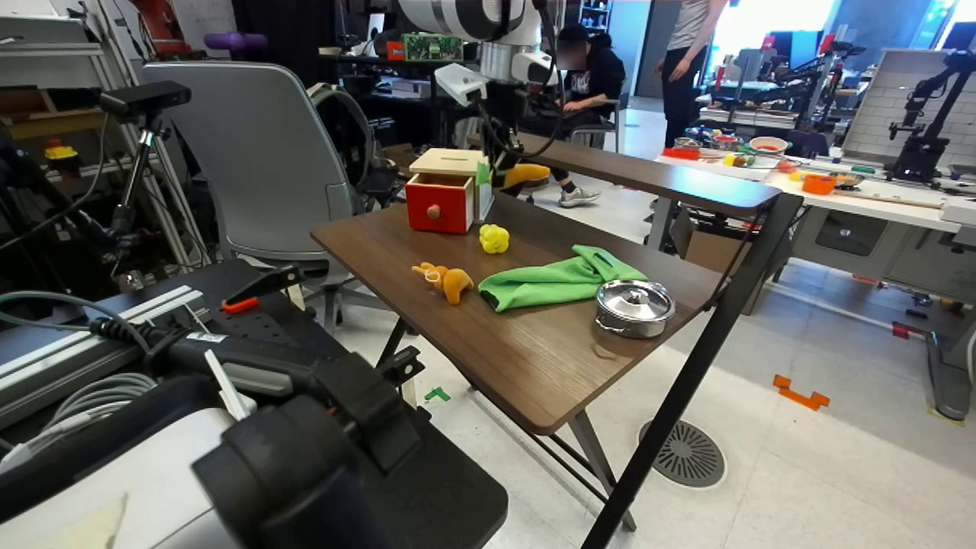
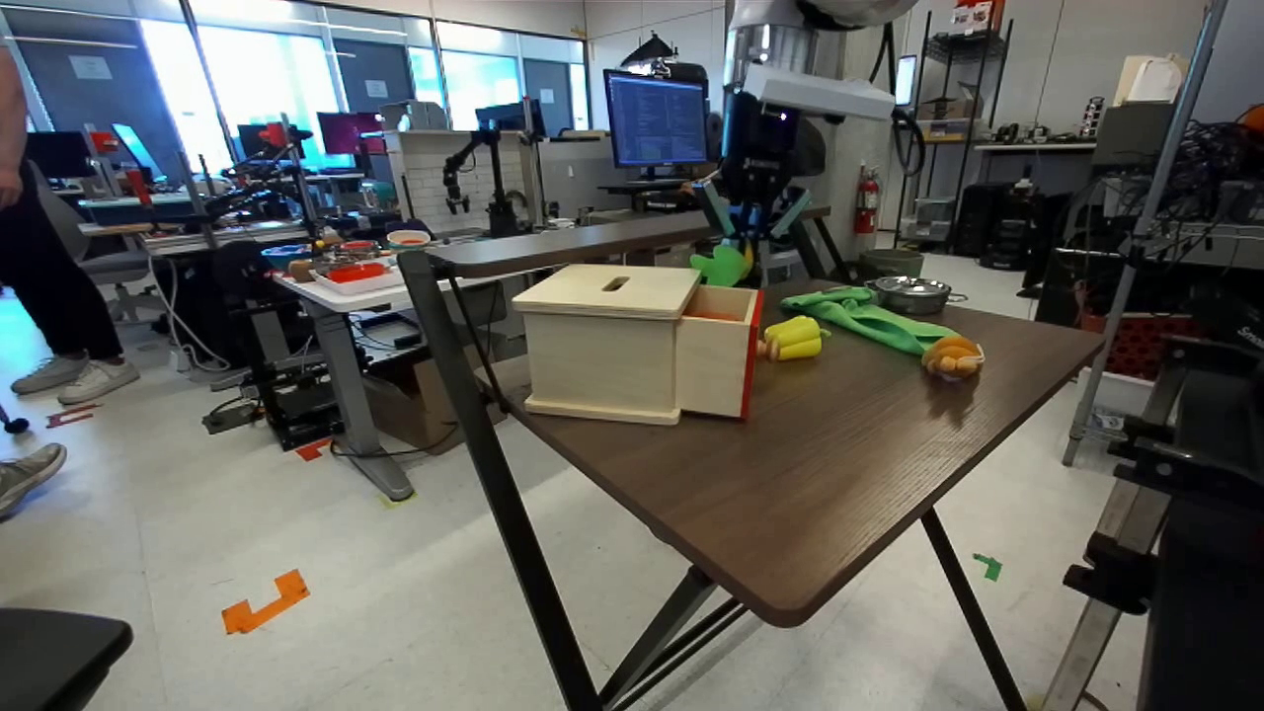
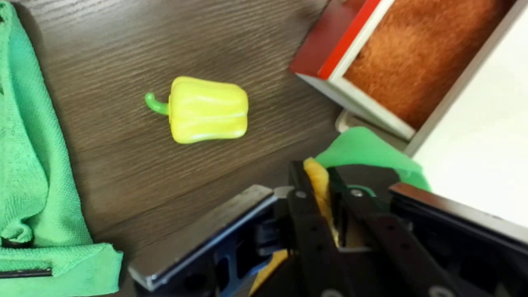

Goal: Move the carrot plush forward

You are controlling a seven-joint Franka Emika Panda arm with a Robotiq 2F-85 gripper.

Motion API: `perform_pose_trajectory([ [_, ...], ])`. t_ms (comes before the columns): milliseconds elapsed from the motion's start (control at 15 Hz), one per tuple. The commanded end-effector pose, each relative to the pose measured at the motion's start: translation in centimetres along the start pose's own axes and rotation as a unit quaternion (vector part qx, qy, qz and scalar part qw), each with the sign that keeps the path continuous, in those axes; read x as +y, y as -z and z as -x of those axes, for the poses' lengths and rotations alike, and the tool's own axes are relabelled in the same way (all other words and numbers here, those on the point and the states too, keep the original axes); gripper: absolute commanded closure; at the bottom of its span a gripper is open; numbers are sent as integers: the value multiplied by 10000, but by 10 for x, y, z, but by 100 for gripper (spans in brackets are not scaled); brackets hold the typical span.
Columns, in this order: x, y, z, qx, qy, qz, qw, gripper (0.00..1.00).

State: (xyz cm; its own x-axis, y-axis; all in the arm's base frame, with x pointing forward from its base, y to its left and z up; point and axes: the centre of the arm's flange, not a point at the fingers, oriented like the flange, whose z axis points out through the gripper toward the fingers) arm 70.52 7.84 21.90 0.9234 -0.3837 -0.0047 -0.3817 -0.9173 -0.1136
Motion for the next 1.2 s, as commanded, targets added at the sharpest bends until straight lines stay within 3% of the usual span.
perform_pose_trajectory([
  [0, -3, 30, 56, -199, 405, 178, 9988, 97],
  [467, 1, 31, 119, -750, 985, 505, 9910, 97],
  [1133, 25, -34, 157, -1363, 1428, 968, 9755, 97],
])
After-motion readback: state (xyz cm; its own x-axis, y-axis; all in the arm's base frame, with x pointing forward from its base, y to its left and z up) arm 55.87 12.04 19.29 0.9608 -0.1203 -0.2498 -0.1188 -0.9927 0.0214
